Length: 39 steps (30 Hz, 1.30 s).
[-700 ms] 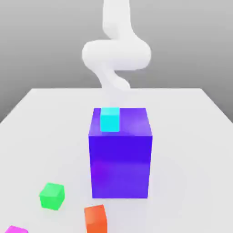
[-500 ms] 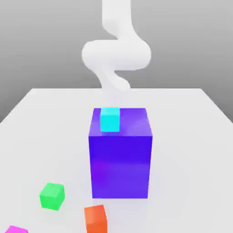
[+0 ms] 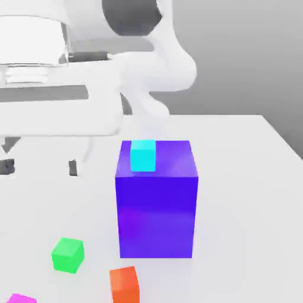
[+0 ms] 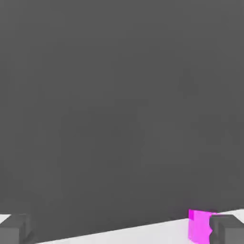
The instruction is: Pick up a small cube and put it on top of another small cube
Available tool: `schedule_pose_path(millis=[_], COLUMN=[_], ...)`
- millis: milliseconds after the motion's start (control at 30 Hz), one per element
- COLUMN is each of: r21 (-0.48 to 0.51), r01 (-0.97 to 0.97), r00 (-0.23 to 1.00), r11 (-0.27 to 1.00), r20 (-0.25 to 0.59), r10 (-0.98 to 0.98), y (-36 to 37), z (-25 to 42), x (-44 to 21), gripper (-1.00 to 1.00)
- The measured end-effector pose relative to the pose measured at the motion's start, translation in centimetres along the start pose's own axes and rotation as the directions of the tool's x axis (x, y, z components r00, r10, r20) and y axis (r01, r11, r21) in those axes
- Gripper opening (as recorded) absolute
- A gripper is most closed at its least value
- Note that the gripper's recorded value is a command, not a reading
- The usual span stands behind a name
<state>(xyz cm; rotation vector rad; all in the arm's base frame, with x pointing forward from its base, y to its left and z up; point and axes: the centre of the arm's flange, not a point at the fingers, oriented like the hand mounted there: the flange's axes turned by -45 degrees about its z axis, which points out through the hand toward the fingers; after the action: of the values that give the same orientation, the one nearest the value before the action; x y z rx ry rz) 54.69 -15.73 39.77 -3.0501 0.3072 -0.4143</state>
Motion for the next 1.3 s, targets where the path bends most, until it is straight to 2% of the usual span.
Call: schedule_pose_path(millis=[367, 500, 533, 733, 900, 1100, 1300], r21=[-0.085, -0.096, -0.096, -0.095, -0.094, -0.076, -0.029], r01=[-0.068, -0.072, -0.072, -0.073, -0.063, 0.200, 0.462], r00=[0.970, 0.964, 0.963, 0.963, 0.964, 0.946, 0.853], r11=[0.994, 0.993, 0.993, 0.993, 0.994, 0.977, 0.886], r20=[0.229, 0.250, 0.251, 0.252, 0.253, 0.273, 0.290], r10=[0.086, 0.094, 0.094, 0.095, 0.085, -0.173, -0.435], y=[8.7, 10.0, 10.1, 10.1, 9.7, 9.3, 8.9], z=[17.5, 23.7, 24.8, 25.4, 19.9, 16.5, 13.9], x=[-4.1, -5.9, -6.3, -6.5, -5.1, -6.3, -8.2], gripper=[0.00, 0.00, -1.00, -1.00, -1.00, -1.00, -1.00])
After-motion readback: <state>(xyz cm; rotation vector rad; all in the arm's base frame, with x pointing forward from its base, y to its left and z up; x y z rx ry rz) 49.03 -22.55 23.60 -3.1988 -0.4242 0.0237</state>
